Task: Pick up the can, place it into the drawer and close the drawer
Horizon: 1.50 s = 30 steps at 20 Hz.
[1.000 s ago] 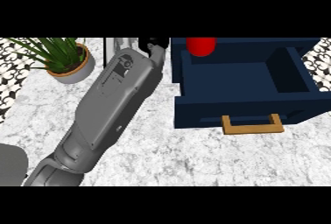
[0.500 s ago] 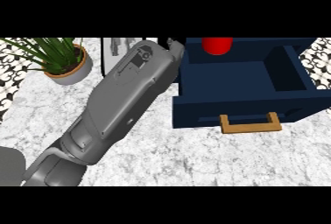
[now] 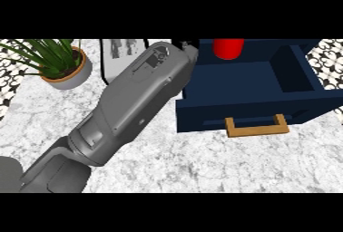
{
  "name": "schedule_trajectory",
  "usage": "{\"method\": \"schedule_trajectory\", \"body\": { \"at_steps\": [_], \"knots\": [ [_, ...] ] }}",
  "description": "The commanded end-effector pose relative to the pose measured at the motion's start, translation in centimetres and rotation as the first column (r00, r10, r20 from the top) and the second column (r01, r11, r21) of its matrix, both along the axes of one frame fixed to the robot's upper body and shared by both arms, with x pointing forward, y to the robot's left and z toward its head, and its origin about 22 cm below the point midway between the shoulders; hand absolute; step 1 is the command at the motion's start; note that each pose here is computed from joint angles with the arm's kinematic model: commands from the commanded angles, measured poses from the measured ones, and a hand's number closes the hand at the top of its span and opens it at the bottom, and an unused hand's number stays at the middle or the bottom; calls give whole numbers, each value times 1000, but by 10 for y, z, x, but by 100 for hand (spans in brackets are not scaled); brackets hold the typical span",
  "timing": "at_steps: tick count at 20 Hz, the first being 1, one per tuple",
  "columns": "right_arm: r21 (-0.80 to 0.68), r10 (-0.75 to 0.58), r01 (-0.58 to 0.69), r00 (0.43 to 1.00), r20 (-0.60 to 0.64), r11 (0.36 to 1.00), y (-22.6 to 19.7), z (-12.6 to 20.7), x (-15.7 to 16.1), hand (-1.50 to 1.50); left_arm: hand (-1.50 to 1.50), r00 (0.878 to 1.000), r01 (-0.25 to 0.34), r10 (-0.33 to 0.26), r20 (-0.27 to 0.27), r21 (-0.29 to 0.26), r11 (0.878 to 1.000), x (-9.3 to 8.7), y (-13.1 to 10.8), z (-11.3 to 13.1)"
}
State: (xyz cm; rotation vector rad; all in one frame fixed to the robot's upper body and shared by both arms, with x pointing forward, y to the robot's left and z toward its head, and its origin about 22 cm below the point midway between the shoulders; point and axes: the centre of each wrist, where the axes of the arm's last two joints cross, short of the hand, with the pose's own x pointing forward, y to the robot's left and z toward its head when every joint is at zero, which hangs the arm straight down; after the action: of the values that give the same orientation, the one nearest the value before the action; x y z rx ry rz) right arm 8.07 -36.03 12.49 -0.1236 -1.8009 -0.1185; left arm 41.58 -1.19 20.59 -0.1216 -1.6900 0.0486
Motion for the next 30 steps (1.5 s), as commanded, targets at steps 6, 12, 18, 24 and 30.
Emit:
{"method": "schedule_trajectory", "body": {
  "at_steps": [6, 12, 18, 24, 30],
  "knots": [
    [-11, 25, -25, 1000, 4, 1000, -2, 14, 5, -150, 150, 999, -37, 40, -36, 70, 997, 4, -4, -18],
    [-5, 14, -14, 1000, -4, 1000, -10, 2, 8, -150, -150, 995, -75, 81, -63, 92, 993, 6, -2, -27],
    [-14, 22, -22, 1000, 0, 1000, 2, 5, -2, -150, -150, 991, -115, 120, -54, 100, 988, 6, 7, -52],
    [-7, 26, -26, 999, 22, 1000, 6, 12, 11, -150, -150, 987, -152, 155, -29, 85, 985, 8, 1, -36],
    [-222, 42, -12, 991, 129, 975, 2, 35, 10, -150, -150, 993, -117, 118, -19, 47, 992, 0, -6, -36]
  ]
}}
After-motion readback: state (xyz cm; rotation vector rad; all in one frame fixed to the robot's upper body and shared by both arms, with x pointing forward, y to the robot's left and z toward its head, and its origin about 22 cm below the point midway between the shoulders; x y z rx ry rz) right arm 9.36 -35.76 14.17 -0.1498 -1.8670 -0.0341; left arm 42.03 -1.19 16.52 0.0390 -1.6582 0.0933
